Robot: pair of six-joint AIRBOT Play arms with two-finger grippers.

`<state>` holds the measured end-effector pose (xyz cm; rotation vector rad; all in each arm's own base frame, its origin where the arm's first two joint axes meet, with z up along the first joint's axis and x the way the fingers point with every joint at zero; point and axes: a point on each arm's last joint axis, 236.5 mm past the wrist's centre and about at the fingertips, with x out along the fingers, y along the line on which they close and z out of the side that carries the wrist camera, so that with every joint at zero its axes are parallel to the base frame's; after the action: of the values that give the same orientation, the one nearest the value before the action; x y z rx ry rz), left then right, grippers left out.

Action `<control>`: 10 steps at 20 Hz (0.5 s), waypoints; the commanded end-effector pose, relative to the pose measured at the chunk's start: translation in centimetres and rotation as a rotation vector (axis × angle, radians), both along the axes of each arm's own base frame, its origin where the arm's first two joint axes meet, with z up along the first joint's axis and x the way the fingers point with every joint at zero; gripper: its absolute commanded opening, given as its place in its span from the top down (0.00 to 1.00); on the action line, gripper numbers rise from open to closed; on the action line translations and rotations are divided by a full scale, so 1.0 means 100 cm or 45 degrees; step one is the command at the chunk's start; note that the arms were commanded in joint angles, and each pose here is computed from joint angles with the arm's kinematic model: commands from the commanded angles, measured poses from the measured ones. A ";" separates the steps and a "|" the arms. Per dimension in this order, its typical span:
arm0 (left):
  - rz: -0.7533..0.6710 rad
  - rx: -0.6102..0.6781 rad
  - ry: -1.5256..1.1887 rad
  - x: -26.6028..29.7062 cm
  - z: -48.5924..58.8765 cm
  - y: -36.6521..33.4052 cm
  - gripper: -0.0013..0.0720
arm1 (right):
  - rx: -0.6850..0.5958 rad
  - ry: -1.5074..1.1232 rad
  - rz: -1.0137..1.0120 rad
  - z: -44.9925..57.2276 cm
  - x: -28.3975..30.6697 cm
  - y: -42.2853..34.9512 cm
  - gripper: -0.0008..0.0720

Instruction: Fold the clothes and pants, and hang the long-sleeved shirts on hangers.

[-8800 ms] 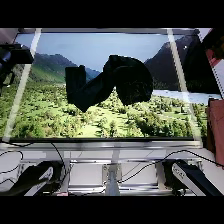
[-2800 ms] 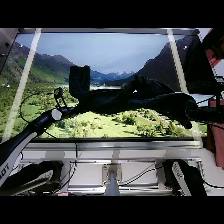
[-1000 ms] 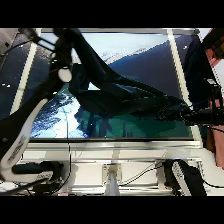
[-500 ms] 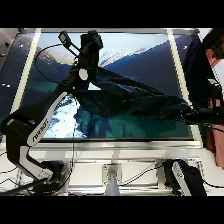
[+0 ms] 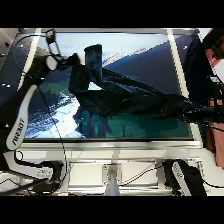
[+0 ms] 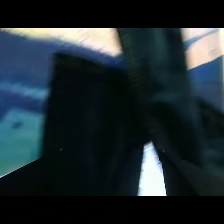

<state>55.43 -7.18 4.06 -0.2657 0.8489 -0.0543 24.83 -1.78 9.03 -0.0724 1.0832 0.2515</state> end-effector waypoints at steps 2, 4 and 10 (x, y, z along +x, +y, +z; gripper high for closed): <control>0.131 -0.073 0.374 -0.050 -0.054 0.067 0.03 | -0.013 -0.025 -0.010 0.002 0.004 -0.003 0.92; 0.087 -0.195 0.456 -0.056 -0.075 0.058 0.07 | -0.013 -0.026 -0.011 0.002 0.005 -0.003 0.92; 0.058 -0.347 0.569 -0.055 -0.127 0.029 0.14 | -0.006 -0.023 -0.010 0.002 0.004 -0.002 0.92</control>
<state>50.24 -2.96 -6.64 -0.5050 1.2358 -0.0370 25.21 -2.04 9.18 -0.0785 1.0675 0.2393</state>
